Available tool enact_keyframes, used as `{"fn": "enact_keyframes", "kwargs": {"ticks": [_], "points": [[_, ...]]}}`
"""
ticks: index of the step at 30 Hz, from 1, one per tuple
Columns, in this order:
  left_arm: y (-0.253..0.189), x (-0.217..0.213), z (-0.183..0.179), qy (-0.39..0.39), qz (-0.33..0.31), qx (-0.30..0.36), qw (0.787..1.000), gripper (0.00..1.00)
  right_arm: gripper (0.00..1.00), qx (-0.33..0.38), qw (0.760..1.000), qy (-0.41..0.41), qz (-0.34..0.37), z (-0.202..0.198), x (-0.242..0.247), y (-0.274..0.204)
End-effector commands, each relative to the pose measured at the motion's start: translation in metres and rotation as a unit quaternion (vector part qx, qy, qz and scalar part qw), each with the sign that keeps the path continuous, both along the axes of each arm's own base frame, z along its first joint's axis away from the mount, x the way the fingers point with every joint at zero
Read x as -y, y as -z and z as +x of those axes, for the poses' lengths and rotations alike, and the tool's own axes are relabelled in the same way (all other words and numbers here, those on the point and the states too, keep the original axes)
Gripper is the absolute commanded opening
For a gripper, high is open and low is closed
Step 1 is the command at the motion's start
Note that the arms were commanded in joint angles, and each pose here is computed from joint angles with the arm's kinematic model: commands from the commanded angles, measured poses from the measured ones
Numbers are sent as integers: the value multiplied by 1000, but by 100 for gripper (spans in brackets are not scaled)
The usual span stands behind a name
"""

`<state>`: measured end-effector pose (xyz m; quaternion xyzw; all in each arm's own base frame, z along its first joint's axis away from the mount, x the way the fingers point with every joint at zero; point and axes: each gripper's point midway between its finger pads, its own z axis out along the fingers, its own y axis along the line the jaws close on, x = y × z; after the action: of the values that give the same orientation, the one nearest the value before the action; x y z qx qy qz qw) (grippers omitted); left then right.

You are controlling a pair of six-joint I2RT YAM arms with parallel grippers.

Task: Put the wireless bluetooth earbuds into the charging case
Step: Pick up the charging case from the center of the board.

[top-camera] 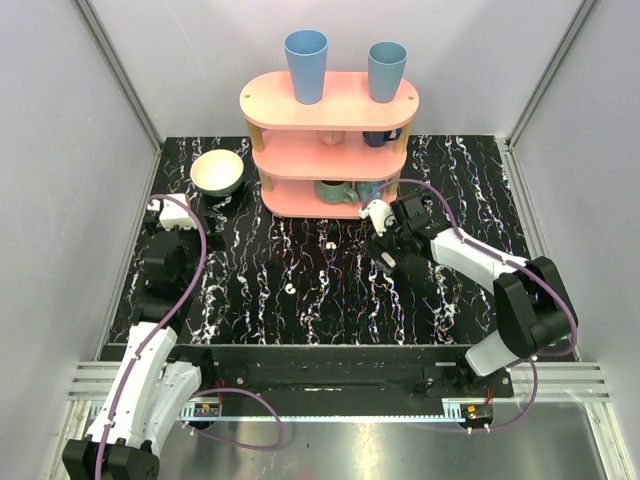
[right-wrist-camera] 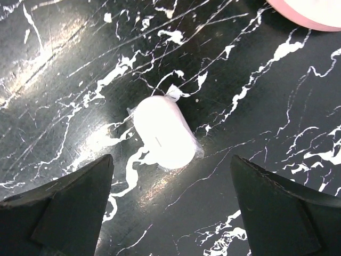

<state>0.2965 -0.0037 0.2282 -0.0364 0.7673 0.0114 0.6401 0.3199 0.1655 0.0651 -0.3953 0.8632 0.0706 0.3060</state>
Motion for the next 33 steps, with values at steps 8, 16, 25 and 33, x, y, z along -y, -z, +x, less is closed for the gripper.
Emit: {"fn": "enact_keyframes", "kwargs": {"ticks": [8, 16, 25, 33], "points": [[-29, 12, 1, 35, 0, 44, 998, 99, 89, -42, 998, -51, -21, 0, -4, 25], [-30, 8, 0, 8, -39, 45, 998, 99, 72, -57, 997, -38, -37, 8, 2, 39], [-22, -4, -5, -44, -77, 21, 996, 99, 71, -75, 996, -43, -17, 9, -8, 43], [-23, 0, -4, -34, -81, 24, 996, 99, 63, -93, 995, -17, -15, 0, -3, 38]]}}
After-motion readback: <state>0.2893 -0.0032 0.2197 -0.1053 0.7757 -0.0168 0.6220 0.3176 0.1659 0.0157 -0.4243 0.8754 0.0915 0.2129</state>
